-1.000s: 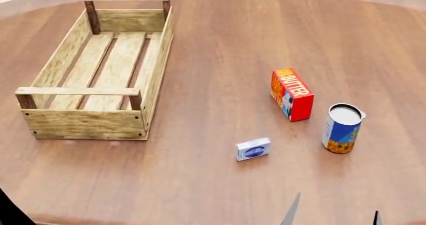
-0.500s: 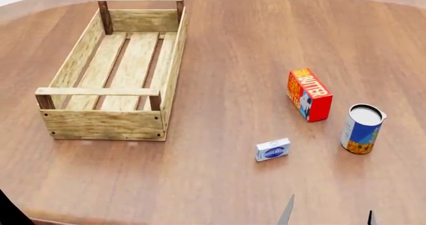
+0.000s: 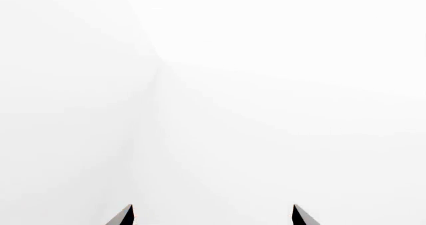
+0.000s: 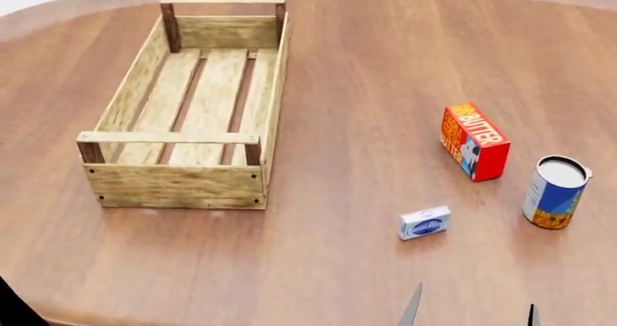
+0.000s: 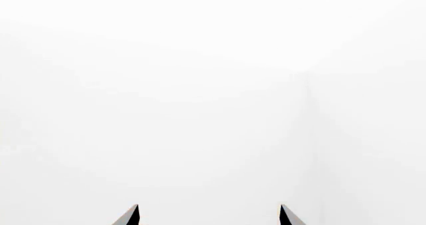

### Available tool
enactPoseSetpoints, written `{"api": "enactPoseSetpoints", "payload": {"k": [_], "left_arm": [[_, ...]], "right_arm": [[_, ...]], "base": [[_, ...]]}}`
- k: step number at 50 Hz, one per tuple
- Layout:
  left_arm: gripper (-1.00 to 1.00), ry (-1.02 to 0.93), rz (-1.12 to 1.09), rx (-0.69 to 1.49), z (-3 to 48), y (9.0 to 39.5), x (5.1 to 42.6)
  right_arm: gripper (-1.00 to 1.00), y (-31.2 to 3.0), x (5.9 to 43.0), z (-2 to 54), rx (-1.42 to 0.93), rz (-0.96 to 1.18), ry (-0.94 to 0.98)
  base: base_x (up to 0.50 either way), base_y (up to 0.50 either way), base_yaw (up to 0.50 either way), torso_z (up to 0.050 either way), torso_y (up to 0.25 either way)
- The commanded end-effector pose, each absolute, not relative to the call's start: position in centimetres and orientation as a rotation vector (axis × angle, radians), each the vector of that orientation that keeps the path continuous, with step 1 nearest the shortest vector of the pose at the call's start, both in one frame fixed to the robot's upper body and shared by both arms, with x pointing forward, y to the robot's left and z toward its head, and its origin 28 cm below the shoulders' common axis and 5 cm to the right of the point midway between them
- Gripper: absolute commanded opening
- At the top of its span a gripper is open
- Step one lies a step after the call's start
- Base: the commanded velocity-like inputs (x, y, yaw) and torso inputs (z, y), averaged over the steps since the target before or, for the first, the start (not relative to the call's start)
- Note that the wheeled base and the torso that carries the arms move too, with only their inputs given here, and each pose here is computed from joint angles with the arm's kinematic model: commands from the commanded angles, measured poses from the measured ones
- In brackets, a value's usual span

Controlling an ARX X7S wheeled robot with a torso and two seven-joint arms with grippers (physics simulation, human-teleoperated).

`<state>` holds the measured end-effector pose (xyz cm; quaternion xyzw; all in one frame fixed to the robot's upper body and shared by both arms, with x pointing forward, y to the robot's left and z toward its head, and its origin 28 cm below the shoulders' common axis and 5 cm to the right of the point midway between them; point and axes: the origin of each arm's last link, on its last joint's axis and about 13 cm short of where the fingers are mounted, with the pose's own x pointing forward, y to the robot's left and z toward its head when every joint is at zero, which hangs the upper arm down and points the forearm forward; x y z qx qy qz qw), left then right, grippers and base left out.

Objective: Pick up the cream cheese and put it in the tray.

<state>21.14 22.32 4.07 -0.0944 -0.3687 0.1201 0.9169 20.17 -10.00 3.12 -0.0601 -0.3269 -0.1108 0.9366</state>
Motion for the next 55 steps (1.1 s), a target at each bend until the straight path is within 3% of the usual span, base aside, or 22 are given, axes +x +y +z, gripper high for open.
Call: {"api": "enactPoseSetpoints", "payload": {"k": [1, 55], "left_arm": [[1.0, -0.759, 0.247, -0.192, 4.06, 22.3, 21.11], [1.0, -0.768, 0.249, -0.192, 4.14, 22.32, 20.93]], "right_arm": [[1.0, -9.97, 20.2, 3.04, -0.12, -0.221, -0.662], [1.0, -9.76, 19.99, 3.2, -0.123, -0.214, -0.672]], "base": [[0.07, 0.14, 0.0, 0.0, 0.0], [0.08, 0.14, 0.0, 0.0, 0.0]]}}
